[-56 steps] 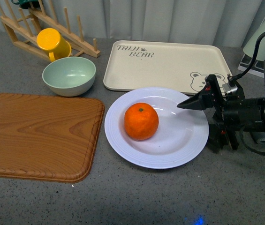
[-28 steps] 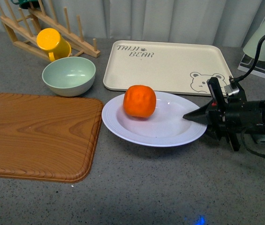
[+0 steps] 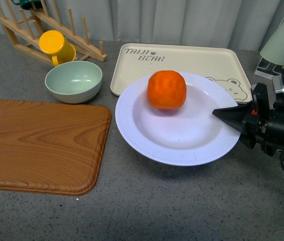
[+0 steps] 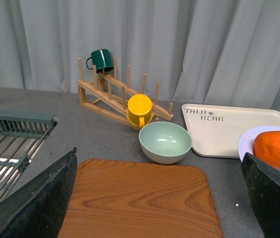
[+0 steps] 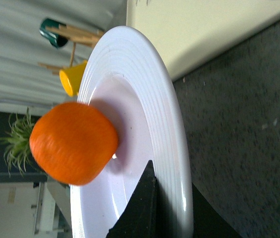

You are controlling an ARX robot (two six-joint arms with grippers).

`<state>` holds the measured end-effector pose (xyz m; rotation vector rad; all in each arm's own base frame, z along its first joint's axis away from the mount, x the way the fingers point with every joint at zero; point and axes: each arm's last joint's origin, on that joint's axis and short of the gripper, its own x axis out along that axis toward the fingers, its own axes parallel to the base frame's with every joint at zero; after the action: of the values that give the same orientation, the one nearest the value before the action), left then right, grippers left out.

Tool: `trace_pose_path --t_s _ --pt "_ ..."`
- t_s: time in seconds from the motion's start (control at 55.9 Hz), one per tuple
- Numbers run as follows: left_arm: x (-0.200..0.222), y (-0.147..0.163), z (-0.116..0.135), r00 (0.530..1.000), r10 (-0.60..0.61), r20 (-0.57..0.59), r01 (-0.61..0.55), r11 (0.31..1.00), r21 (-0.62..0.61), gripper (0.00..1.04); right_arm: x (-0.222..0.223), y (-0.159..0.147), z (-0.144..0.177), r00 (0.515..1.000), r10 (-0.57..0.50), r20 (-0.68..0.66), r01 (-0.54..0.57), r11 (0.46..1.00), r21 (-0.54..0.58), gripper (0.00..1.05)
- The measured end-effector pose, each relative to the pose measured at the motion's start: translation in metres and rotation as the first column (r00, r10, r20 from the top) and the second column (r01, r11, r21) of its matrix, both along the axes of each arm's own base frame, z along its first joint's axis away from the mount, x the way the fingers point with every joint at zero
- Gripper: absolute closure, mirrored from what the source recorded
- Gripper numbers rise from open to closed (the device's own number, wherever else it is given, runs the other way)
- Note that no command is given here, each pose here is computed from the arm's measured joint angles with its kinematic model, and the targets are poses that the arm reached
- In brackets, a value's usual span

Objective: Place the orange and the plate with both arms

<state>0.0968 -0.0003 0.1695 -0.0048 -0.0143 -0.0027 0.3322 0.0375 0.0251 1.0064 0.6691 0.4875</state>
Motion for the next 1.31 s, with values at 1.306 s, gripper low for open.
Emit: trace_pose_path --t_s 1.306 --pt "0.000 0.000 0.000 1.000 0.000 0.001 0.000 1.000 0.000 0.06 0.153 0.115 -0.015 0.900 -0.388 -0.200 0.382 0.922 -0.066 0.99"
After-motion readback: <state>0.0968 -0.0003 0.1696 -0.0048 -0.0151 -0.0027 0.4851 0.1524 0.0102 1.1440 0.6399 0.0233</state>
